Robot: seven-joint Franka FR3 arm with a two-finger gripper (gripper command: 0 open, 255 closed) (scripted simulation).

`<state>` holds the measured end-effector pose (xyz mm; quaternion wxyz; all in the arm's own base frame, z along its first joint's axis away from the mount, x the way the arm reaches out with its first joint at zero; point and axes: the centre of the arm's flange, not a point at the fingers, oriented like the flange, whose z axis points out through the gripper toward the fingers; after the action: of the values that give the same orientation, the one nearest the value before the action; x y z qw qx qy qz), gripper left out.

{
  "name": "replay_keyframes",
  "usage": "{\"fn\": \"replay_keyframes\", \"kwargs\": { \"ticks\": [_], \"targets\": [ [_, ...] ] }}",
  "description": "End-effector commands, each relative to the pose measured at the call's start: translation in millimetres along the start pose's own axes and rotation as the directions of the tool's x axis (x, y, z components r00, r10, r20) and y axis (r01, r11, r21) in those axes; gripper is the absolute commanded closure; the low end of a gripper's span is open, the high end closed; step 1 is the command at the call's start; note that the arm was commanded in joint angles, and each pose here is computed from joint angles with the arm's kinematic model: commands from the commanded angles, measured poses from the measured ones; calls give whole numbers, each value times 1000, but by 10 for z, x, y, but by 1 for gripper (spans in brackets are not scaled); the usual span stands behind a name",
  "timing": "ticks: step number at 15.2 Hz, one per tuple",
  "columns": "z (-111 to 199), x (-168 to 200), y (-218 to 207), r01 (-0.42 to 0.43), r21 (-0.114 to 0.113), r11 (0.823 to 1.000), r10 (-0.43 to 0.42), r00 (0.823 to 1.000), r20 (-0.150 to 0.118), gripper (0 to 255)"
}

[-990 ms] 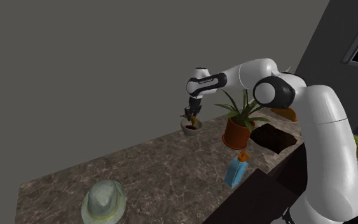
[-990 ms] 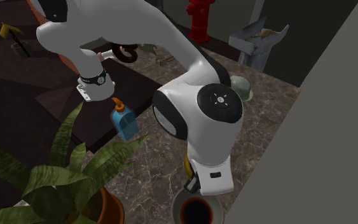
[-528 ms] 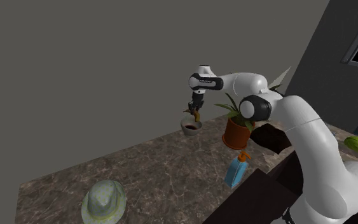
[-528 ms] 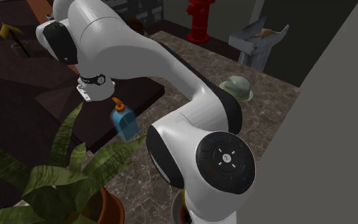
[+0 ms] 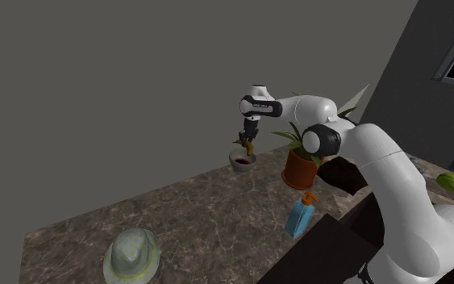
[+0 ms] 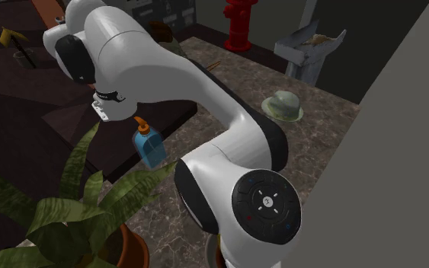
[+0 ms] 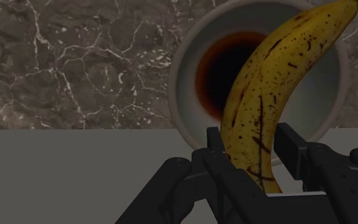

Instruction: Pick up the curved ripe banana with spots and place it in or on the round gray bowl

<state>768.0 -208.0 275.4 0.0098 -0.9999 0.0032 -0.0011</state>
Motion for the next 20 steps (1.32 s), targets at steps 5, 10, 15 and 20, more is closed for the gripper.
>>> {"fn": "replay_keyframes", "kwargs": {
  "ticks": [5, 10, 15, 20],
  "targets": [
    [573, -3, 18, 1, 1, 1000, -1, 1000, 5, 255],
    [573, -3, 18, 1, 1, 1000, -1, 1000, 5, 255],
    [586, 0, 29, 1, 1, 1000, -1, 1000, 5, 0],
    [309, -1, 18, 1, 1, 1000, -1, 1000, 5, 0]
  ]
}}
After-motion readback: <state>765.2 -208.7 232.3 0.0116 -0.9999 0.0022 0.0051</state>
